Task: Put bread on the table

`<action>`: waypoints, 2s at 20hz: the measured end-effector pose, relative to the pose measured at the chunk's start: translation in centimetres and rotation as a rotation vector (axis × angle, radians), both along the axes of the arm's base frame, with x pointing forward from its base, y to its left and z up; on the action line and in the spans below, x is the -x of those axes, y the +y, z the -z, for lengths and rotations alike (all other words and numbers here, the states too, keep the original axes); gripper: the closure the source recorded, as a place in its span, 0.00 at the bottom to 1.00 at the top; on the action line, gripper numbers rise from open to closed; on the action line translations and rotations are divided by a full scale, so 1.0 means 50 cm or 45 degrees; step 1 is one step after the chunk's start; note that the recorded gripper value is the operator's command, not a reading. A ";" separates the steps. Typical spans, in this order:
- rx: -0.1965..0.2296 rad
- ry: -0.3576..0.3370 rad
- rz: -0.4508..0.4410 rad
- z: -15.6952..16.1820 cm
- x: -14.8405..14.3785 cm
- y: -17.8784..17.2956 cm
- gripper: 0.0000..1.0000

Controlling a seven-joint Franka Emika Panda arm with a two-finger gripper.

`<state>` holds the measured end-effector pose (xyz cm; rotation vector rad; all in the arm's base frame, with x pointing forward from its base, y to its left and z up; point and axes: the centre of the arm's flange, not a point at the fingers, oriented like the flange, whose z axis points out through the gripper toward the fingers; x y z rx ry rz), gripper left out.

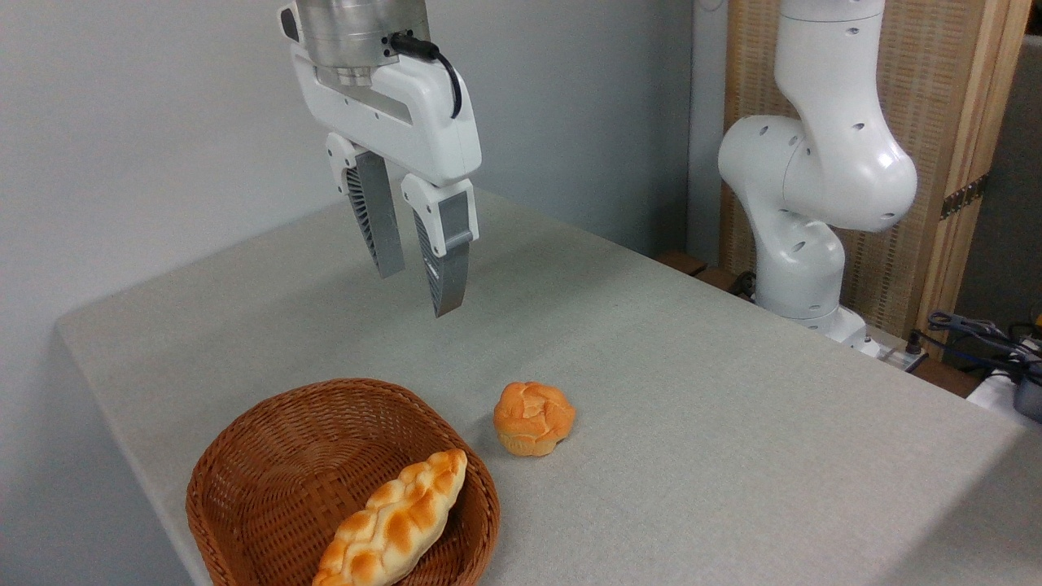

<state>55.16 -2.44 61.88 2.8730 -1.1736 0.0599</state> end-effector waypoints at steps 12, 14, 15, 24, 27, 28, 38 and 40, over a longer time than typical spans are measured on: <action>0.000 0.000 -0.013 -0.004 0.007 0.014 0.00; 0.000 0.000 -0.013 -0.004 0.007 0.014 0.00; 0.000 -0.001 -0.013 -0.004 0.007 0.014 0.00; -0.005 -0.136 -0.052 0.023 -0.025 0.044 0.00; -0.057 -0.182 -0.071 0.091 -0.044 0.075 0.00; -0.068 -0.197 -0.076 0.114 -0.052 0.084 0.00; -0.125 -0.192 -0.073 0.312 -0.107 0.111 0.00; -0.126 -0.174 -0.065 0.328 -0.105 0.105 0.03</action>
